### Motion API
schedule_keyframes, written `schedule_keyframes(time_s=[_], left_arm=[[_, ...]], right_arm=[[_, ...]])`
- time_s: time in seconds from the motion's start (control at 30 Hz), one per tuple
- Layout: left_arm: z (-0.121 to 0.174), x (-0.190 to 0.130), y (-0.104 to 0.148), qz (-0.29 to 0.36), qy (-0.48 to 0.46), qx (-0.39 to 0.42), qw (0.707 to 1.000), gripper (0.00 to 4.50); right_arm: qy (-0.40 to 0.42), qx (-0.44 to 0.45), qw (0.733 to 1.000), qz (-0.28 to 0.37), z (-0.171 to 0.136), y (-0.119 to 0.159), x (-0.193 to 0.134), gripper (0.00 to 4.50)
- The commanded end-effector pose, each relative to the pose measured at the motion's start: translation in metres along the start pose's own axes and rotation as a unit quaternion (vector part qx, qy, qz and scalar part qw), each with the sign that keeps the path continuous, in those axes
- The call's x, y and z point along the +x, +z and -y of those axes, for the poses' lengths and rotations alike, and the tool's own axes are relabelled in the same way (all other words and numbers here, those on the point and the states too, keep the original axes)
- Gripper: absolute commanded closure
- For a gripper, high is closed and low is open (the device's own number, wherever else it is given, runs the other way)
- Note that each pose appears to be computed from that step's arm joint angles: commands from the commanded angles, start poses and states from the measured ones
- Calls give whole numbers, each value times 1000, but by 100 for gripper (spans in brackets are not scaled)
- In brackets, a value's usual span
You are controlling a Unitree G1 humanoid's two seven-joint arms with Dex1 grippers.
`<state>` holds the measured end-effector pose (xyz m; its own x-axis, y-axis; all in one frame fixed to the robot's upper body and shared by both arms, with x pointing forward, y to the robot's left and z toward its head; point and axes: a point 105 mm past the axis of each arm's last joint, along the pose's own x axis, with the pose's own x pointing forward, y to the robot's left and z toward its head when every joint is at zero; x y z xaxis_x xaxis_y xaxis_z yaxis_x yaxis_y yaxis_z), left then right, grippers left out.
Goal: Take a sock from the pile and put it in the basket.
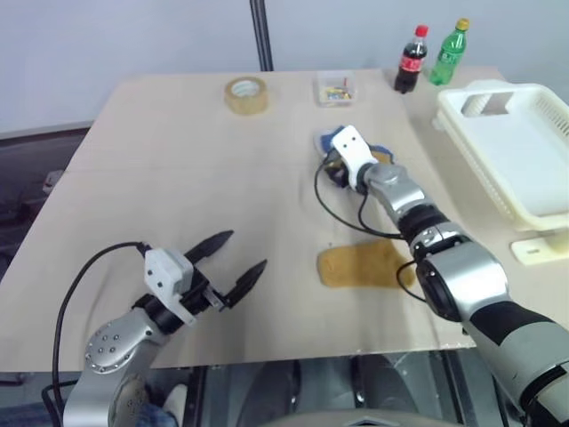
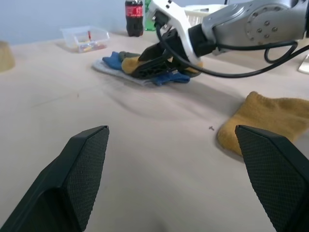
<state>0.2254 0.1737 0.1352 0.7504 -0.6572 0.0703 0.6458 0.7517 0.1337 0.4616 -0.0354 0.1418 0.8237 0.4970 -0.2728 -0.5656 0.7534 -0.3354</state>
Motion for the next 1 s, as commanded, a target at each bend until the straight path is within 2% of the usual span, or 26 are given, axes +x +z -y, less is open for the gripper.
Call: schedule_keyframes(time_s=[0.03, 0.07, 0.4, 0.43, 0.5, 0.53, 0.63, 0.87, 0.97, 1.0], left_arm=[[6, 1, 10, 17, -7, 13, 1000, 0], [5, 1, 9, 17, -7, 13, 1000, 0], [5, 1, 6, 12, -9, 9, 1000, 0], [5, 1, 6, 11, -9, 9, 1000, 0], [5, 1, 5, 10, -10, 9, 1000, 0], [5, 1, 5, 9, -10, 9, 1000, 0], [5, 1, 4, 8, -11, 9, 1000, 0], [5, 2, 3, 6, -12, 10, 1000, 0], [5, 2, 2, 5, -11, 10, 1000, 0], [5, 2, 2, 5, -11, 10, 1000, 0]], right_arm=[[-5, -17, 999, 38, 3, 27, 0, 405], [-5, -19, 999, 38, 2, 27, 0, 446], [3, -13, 999, 46, 1, 31, -1, 446], [4, -8, 999, 43, 2, 28, -1, 396], [4, -3, 999, 40, 2, 26, -1, 377], [5, -3, 999, 40, 1, 26, -1, 316], [10, -12, 999, 39, -1, 27, 0, 201], [12, -14, 999, 42, -4, 30, 1, 201], [8, -13, 999, 47, -2, 33, 1, 285], [7, -13, 999, 47, -2, 34, 1, 337]])
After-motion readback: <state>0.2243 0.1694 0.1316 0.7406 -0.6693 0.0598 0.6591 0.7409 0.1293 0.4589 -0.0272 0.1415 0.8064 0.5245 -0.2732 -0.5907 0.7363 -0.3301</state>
